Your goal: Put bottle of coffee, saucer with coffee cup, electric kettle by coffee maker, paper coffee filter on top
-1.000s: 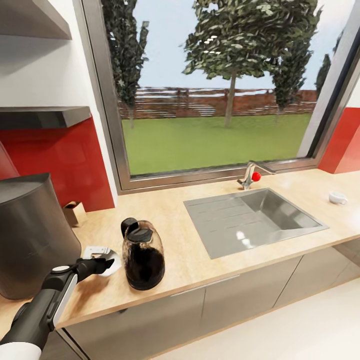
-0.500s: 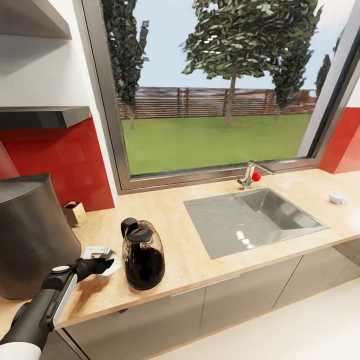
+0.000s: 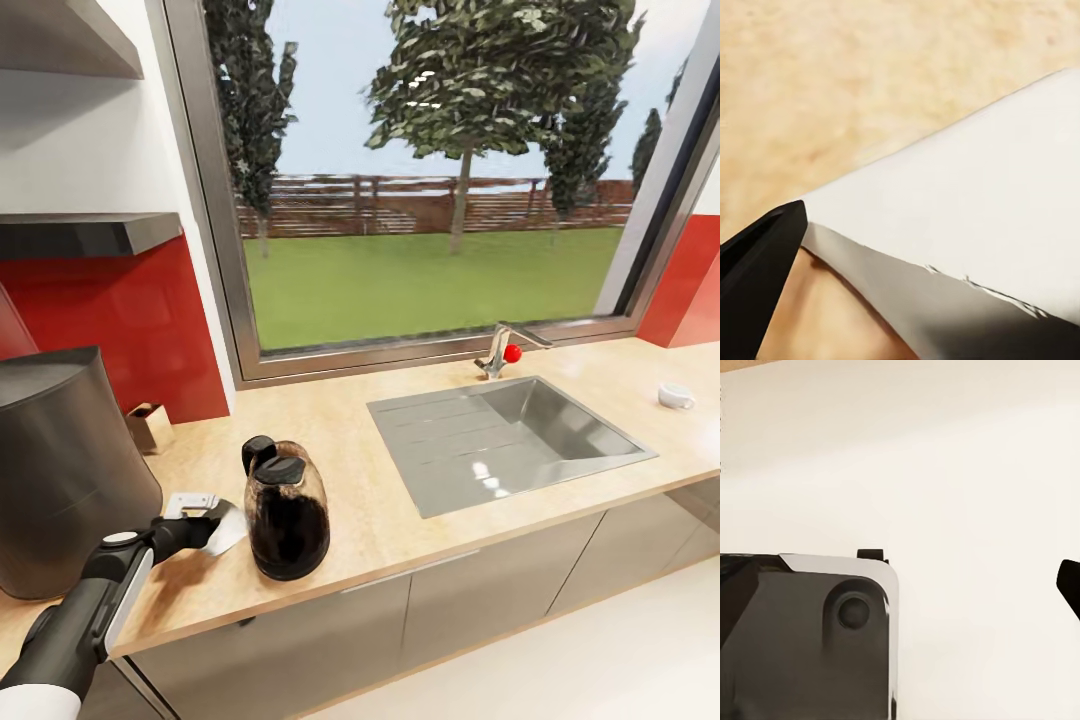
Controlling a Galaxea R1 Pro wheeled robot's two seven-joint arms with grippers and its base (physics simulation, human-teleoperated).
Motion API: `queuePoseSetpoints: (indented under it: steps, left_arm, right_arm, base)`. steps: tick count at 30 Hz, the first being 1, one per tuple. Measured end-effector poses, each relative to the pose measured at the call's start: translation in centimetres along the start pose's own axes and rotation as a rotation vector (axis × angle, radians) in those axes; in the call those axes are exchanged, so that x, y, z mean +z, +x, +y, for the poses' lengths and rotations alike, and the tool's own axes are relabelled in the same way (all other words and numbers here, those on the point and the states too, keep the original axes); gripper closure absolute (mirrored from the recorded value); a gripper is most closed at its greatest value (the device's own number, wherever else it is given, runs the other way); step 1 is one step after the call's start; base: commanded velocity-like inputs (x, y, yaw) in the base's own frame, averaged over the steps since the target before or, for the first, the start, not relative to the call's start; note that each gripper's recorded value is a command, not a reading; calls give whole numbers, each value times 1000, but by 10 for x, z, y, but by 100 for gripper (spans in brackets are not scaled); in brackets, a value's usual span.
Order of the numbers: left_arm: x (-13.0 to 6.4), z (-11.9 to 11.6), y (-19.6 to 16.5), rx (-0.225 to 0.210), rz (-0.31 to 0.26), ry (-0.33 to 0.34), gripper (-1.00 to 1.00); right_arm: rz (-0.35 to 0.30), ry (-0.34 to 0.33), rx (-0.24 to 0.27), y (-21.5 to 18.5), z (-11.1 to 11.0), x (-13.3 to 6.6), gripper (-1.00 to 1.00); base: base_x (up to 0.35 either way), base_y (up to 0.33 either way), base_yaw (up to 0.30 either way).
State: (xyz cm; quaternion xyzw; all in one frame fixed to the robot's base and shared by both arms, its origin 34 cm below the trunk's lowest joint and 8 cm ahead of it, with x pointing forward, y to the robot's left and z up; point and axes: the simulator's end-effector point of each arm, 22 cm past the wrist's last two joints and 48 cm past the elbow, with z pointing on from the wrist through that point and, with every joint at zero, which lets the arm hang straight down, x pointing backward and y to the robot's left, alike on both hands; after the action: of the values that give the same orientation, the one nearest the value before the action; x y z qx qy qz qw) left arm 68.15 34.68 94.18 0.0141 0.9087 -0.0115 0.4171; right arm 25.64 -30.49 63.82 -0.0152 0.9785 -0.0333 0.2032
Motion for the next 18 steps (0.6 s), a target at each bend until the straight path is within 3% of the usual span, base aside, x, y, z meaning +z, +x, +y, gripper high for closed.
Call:
queuePoseSetpoints:
  steps: [18]
  left_arm:
    - [0, 1, 1, 1, 3, -3, 100]
  right_arm:
    - [0, -1, 0, 0, 0, 0, -100]
  base:
    - [0, 0, 0]
